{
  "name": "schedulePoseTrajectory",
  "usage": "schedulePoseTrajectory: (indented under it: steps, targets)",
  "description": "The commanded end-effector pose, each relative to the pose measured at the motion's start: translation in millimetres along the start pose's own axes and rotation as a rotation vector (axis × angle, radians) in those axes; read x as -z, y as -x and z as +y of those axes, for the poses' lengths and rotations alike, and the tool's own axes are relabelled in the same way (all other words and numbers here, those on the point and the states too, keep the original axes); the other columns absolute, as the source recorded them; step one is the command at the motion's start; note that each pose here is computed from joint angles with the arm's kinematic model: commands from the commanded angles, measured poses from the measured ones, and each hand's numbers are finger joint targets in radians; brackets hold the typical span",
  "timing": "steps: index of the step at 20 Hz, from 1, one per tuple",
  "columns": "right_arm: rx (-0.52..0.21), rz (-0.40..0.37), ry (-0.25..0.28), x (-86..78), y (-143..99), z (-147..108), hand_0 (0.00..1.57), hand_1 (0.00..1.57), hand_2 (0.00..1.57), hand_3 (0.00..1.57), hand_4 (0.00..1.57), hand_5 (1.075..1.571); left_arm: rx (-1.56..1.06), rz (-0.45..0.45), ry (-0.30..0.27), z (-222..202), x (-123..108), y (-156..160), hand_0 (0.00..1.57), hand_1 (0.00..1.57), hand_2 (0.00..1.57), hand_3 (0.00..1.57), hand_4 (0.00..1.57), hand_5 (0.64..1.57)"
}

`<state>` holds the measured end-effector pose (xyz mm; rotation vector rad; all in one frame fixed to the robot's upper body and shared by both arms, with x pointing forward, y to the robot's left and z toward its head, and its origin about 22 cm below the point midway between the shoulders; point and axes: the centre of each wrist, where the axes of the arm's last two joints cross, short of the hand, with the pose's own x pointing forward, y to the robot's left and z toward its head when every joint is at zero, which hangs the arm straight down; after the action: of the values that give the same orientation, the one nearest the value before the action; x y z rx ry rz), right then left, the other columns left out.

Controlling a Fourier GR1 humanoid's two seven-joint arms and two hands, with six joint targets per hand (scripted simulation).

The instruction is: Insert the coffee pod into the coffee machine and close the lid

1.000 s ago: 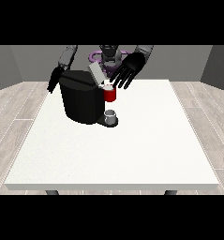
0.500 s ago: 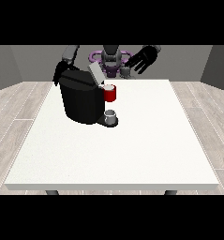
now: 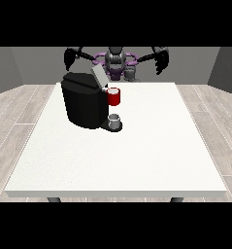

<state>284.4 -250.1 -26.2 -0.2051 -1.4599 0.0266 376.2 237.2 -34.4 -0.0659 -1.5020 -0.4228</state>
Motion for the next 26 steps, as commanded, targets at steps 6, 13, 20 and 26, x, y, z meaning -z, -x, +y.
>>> schedulePoseTrajectory:
  steps: [6,13,20,26]
  targets:
    - [-0.09,-0.079,-0.137,16.3,-49,-4,0.0,0.0,0.0,0.0,0.25,1.571,-0.089,0.092,-0.005,-12,-31,31,0.0,0.0,0.0,0.0,0.4,1.571]
    - [-0.024,-0.055,-0.018,48.7,-65,-33,0.0,0.0,0.0,0.0,0.0,1.571,-0.146,0.024,0.032,-31,-26,8,0.0,0.0,0.0,0.0,0.38,1.571]
    - [0.095,-0.019,-0.026,65.0,-75,-50,0.0,0.0,0.0,0.0,0.09,1.571,-0.103,-0.049,0.006,-24,-32,-12,0.0,0.0,0.0,0.0,0.38,1.571]
    - [0.116,0.001,-0.076,71.6,-70,-25,0.0,0.0,0.0,0.0,0.07,1.571,-0.095,-0.07,-0.021,-23,-50,-25,0.0,0.0,0.0,0.0,0.32,1.571]
